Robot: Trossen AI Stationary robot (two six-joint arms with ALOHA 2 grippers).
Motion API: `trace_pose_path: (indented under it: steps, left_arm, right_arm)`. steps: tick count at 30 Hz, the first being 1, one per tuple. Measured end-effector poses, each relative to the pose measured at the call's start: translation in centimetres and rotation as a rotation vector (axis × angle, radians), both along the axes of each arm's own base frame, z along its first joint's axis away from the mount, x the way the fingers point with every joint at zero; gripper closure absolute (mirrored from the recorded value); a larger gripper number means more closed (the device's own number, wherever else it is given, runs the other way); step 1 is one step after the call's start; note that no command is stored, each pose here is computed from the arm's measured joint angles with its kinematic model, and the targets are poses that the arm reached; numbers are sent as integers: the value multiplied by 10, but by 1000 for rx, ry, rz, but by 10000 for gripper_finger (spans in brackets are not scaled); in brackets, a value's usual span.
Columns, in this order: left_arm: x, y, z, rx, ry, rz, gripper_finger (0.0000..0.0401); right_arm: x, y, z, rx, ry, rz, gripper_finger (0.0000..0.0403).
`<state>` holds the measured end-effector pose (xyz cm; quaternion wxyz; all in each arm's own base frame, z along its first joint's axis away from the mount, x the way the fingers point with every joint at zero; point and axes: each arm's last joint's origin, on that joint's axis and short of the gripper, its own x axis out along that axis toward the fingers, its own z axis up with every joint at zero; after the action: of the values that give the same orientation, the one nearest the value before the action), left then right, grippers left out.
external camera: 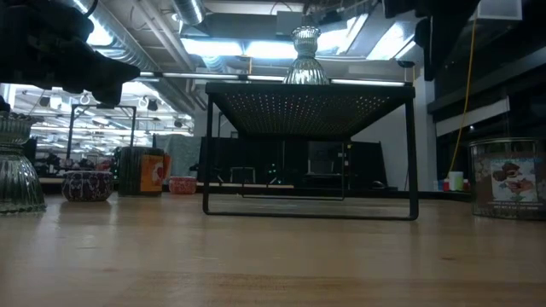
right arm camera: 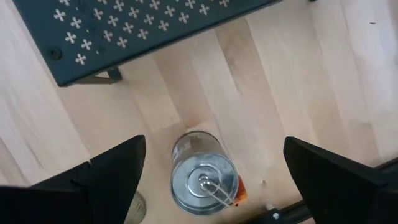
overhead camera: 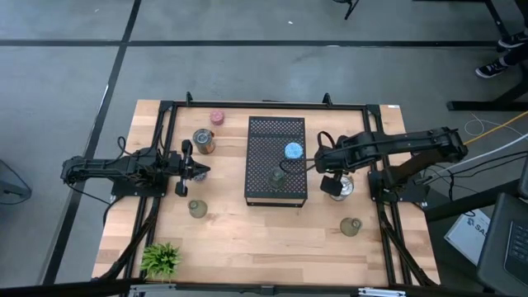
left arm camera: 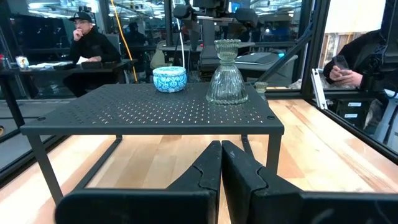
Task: Pick & Place candle stick holders
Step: Put the bottom right glass candle holder on the shelf aligned with the other glass candle holder
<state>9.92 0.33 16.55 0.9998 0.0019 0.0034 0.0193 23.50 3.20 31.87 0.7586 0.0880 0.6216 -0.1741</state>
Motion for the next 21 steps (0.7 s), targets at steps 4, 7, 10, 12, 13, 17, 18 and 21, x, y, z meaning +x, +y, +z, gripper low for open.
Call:
trace_pose_path:
  steps: [4, 7, 10, 12, 13, 17, 18, 21]
  left_arm:
    - [0, 0, 0, 0, 0, 0, 395]
    - [0, 0, 0, 0, 0, 0, 395]
    - [0, 0, 0, 0, 0, 0, 395]
    - [0, 0, 0, 0, 0, 0, 395]
    - [0, 0, 0, 0, 0, 0, 395]
    - [0, 0, 0, 0, 0, 0, 395]
    - [0, 0, 0, 0, 0, 0, 395]
    - [0, 0, 0, 0, 0, 0, 395]
  right_arm:
    - [3, 0, 0, 4, -23, -3, 19]
    - [4, -2, 0, 5, -34, -8, 19]
    - [4, -3, 0, 3, -35, -11, 19]
    - [4, -3, 0, -1, -37, -18, 19]
    - [4, -3, 0, 0, -36, -20, 19]
    - [3, -2, 0, 7, -27, -27, 19]
    - [3, -2, -1, 15, -21, -24, 19]
    - [0, -1, 0, 41, -9, -19, 19]
